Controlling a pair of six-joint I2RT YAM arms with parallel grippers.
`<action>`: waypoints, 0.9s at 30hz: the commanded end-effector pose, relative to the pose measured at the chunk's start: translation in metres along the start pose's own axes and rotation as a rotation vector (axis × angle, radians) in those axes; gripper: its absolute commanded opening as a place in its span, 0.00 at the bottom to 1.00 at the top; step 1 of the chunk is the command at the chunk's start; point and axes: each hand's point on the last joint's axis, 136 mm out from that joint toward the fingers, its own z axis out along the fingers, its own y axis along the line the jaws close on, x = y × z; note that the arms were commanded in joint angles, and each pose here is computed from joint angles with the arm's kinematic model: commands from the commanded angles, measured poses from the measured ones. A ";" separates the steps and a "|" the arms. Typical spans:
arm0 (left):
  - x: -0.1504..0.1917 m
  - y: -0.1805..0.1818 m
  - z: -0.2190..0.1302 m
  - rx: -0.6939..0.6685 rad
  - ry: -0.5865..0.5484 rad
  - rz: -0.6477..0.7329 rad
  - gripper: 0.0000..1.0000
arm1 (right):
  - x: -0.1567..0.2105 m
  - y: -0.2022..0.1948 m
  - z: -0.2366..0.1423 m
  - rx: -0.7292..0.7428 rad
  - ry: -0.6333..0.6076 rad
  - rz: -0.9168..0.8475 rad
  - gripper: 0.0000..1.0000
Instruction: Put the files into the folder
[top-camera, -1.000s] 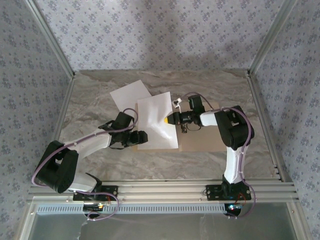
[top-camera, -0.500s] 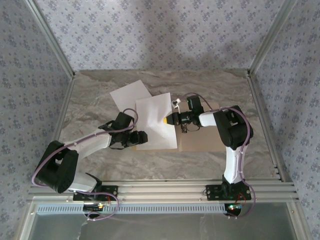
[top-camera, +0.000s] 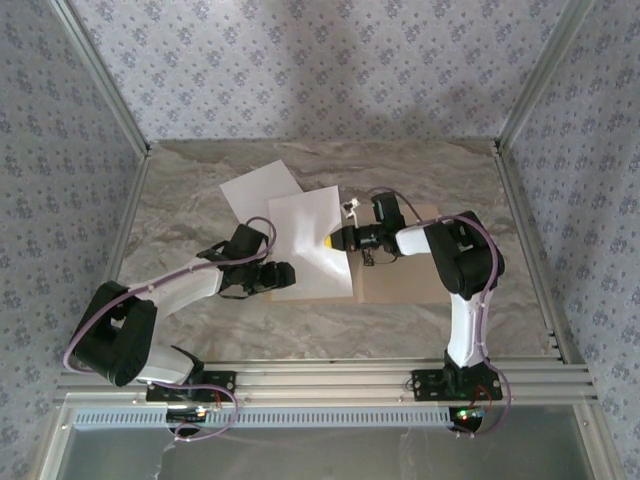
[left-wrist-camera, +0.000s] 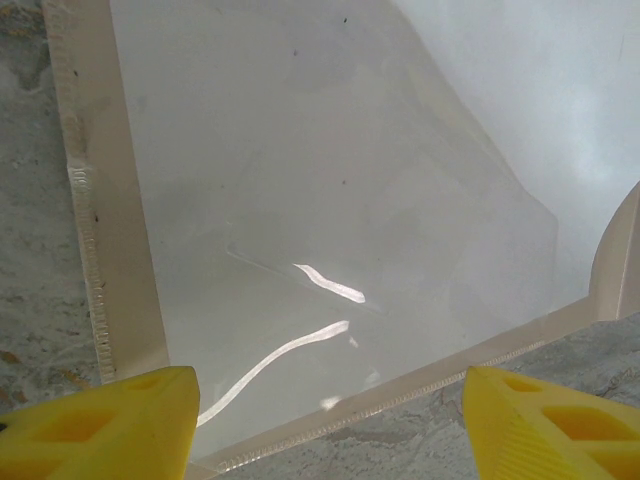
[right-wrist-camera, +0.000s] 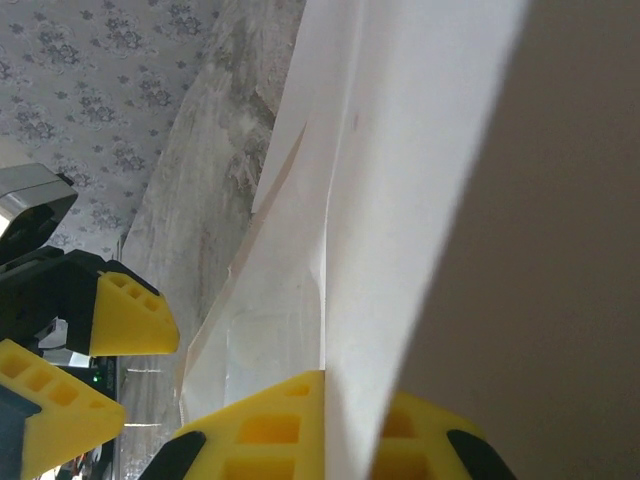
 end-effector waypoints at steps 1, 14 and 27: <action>-0.002 -0.003 -0.005 0.020 -0.011 -0.005 0.71 | 0.005 -0.007 0.002 0.017 0.002 0.015 0.03; -0.002 -0.003 -0.005 0.021 -0.010 -0.002 0.71 | -0.009 -0.030 -0.002 0.128 0.056 0.100 0.30; -0.001 0.000 -0.001 0.013 -0.002 -0.009 0.71 | -0.027 -0.055 0.008 0.198 0.048 0.265 0.38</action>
